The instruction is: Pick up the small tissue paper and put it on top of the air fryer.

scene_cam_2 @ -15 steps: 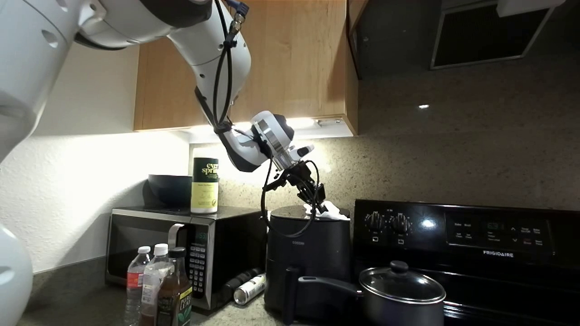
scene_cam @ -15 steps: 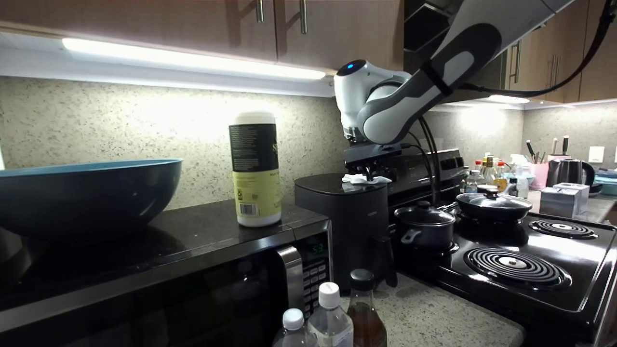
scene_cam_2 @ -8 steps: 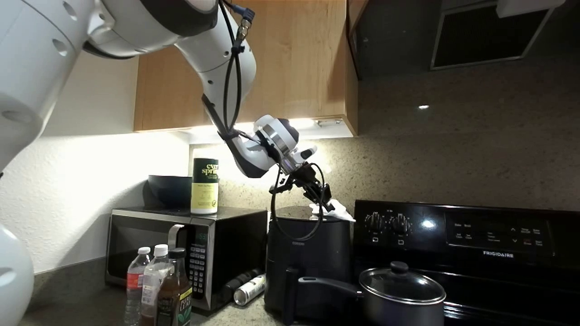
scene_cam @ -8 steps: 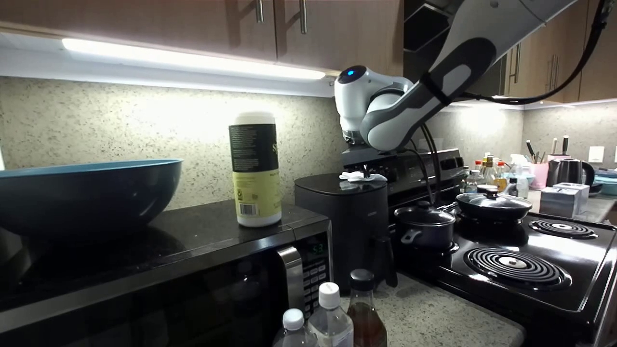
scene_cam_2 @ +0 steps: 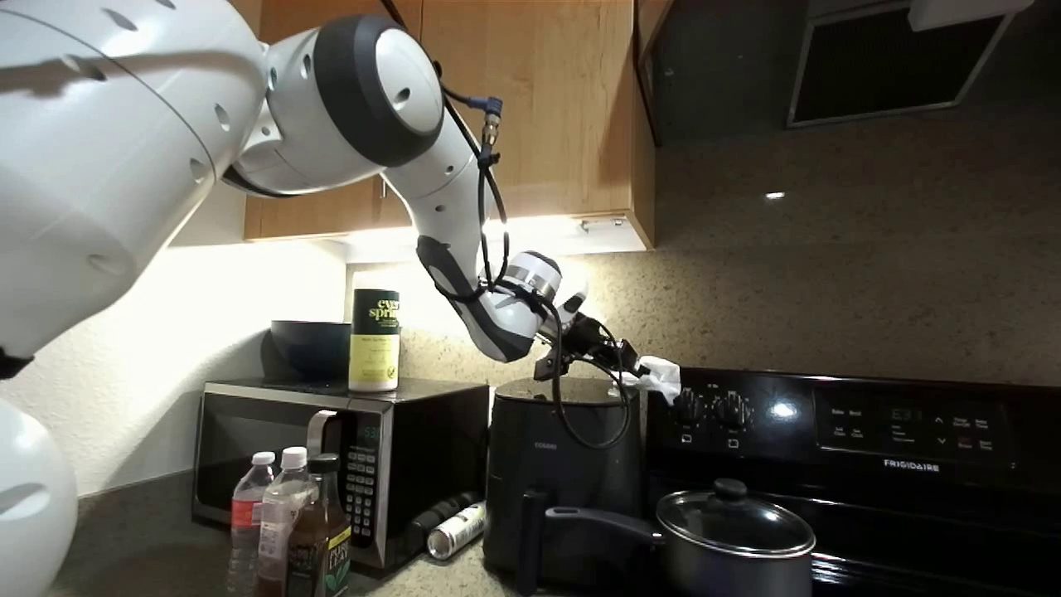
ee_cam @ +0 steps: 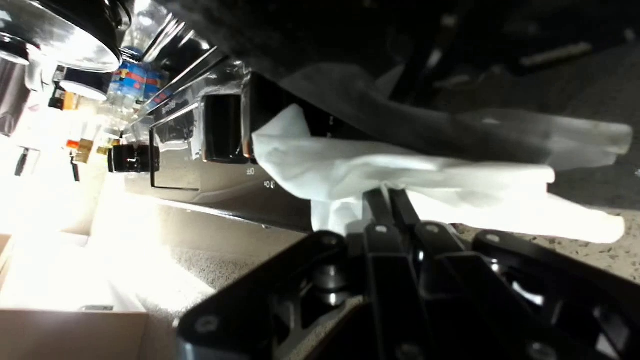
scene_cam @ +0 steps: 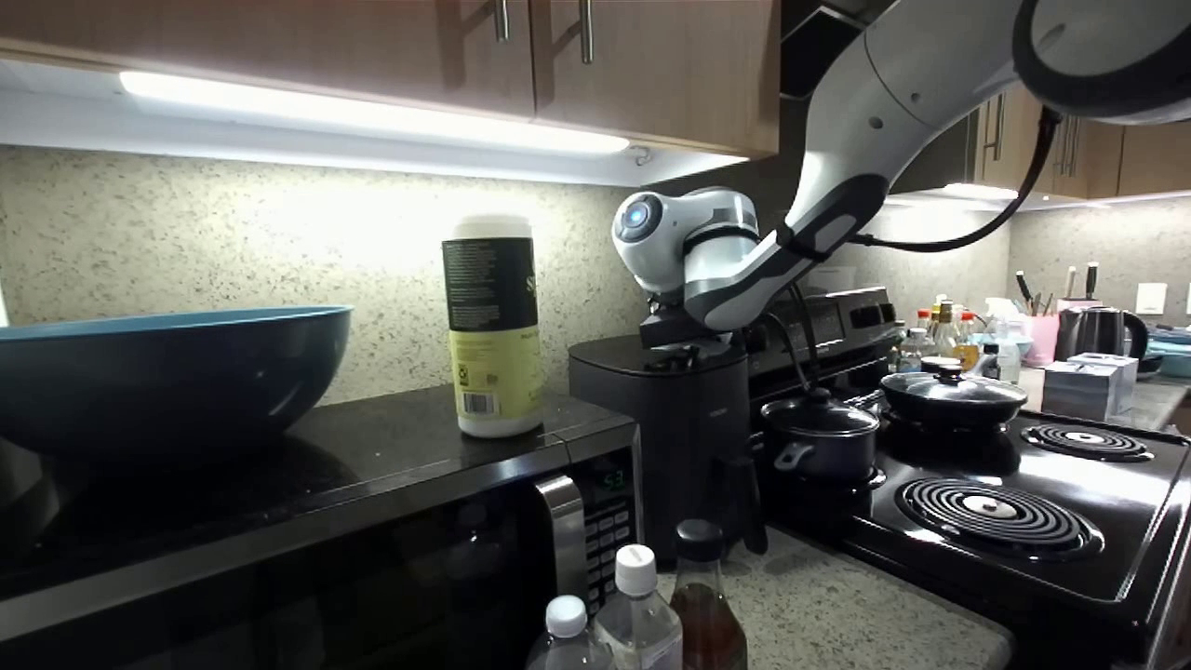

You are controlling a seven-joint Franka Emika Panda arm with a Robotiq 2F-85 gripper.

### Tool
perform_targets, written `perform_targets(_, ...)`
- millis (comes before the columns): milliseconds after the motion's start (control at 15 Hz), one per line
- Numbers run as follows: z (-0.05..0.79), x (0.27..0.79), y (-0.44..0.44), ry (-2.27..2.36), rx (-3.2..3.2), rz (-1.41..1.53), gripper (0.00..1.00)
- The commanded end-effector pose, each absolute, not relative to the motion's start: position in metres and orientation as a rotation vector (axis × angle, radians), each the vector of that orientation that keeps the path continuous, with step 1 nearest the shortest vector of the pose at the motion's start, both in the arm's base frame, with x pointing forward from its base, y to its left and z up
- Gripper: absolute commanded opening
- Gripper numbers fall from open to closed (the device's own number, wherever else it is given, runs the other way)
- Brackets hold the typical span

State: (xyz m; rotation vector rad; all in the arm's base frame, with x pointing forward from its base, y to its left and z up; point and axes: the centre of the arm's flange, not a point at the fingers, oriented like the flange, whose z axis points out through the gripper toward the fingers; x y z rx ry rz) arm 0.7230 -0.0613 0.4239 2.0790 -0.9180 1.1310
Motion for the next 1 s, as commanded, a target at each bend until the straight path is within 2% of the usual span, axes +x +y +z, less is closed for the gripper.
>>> perform_targets(0,0.422,0.728,-0.057,-0.889,2.106,1.138,0.07)
perform_targets(400,0.448,0.738,0.016,-0.635,2.42,1.232,0.07)
perform_targets(933,0.462,0.709,0.051,-0.489,2.886,1.018,0.07)
